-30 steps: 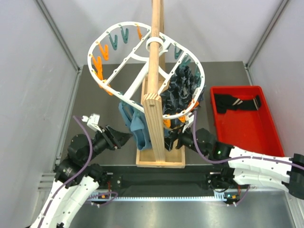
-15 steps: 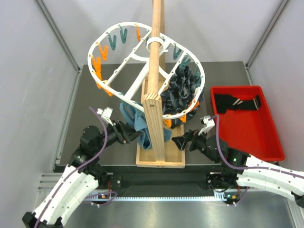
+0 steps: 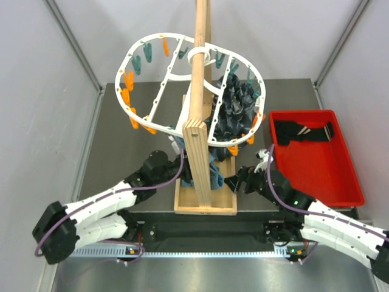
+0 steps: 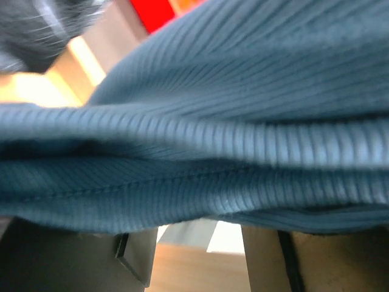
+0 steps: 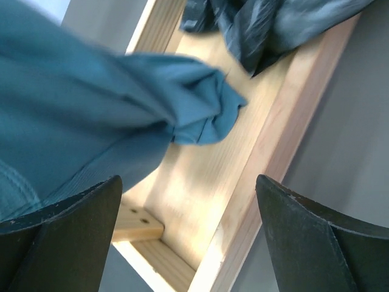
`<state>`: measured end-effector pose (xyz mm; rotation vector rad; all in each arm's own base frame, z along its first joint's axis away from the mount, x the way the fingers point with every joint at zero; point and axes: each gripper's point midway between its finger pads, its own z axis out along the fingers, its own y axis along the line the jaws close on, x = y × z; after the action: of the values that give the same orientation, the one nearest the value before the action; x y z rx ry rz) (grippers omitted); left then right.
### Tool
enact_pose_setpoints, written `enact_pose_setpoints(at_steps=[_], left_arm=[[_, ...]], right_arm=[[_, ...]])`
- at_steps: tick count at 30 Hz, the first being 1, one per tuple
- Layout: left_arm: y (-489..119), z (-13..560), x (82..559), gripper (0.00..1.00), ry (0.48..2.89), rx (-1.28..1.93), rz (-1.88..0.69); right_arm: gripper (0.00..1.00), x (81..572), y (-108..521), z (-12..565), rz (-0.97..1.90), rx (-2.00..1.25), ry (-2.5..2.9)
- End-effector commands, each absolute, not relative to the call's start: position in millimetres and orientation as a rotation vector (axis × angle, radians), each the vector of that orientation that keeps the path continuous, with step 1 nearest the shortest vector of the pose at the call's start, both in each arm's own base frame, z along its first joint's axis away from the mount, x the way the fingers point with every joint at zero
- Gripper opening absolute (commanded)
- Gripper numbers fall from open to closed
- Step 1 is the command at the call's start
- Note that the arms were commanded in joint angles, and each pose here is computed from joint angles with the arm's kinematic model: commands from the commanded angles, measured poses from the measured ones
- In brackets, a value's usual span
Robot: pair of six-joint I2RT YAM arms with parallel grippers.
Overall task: Clip the socks to the hanger
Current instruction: Rotate the hanger.
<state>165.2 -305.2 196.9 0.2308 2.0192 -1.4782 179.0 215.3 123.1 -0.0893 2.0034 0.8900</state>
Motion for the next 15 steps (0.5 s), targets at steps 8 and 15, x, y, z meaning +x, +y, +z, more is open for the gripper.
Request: enact_pose_setpoints(at_steps=[8,15], left_arm=[[-361,258,175,0.56,1.783,0.349,-1.584],[-365,264,176,0.56,1.765,0.351,-1.588]], right_arm=[[0.91,171,257,172,1.149,-0.322,1.774],[0.90,161,257,183,1.209,-0.373,1.655]])
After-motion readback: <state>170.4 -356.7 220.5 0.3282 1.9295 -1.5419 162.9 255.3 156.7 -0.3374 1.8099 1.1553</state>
